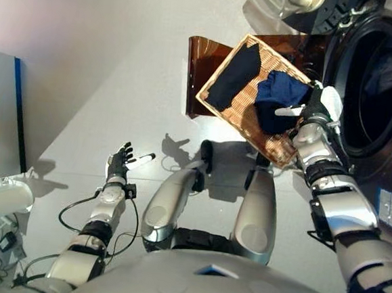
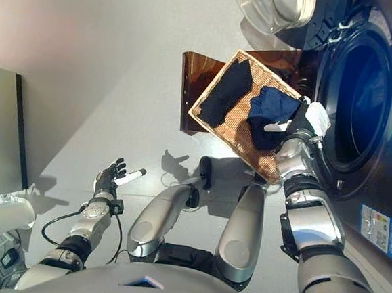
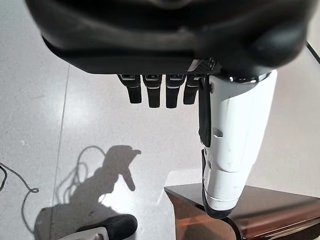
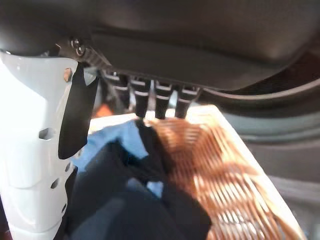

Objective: Pick up the clothes and place them into the washing machine

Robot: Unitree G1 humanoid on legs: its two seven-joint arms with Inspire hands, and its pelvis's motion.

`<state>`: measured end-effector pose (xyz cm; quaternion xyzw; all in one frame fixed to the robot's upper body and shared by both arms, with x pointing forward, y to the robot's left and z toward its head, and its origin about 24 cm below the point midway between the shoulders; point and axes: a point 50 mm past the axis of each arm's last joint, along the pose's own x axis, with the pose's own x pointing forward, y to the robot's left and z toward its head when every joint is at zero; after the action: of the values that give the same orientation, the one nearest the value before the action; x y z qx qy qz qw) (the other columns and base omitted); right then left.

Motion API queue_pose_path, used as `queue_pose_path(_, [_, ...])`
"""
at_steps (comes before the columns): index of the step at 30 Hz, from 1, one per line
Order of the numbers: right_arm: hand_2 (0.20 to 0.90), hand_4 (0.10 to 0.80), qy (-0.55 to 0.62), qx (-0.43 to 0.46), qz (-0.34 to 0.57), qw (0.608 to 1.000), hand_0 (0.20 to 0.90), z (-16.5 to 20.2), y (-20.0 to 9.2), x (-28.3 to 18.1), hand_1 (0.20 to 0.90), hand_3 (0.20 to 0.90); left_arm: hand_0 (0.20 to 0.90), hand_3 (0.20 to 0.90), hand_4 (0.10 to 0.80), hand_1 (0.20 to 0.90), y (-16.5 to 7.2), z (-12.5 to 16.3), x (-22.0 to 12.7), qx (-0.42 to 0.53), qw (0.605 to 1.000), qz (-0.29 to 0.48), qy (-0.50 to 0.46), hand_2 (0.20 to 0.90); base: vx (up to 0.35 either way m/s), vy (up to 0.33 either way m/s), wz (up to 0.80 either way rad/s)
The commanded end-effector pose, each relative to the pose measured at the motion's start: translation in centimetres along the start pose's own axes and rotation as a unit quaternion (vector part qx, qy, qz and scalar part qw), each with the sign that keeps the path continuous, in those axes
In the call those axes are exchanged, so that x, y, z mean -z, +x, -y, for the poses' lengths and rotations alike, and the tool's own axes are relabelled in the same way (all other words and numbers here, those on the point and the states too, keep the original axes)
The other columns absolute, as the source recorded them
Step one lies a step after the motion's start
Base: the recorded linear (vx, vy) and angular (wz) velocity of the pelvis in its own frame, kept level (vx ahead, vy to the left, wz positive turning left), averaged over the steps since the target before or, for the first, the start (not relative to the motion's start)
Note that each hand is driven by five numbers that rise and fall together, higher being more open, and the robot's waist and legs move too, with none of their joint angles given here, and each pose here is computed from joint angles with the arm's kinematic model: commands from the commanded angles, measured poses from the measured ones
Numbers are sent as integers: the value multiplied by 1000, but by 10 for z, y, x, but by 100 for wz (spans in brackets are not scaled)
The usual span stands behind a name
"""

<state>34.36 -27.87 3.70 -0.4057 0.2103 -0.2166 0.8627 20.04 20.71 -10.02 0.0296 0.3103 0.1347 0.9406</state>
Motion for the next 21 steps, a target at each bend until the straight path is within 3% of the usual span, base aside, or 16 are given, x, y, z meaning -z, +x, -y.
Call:
queue_pose_path(1, [900,800,43,42,30,998,900,20,8,-26,900,900,900,900,800,900,-4,-27,-4,-35,999,30,16,900,-10,13,6])
queue_pose_path(21, [900,800,72,49,5,996,900,44,19,-44,900,900,900,900,800,900,-1,-37,-26,-32,996,74,29,900,-14,17,9])
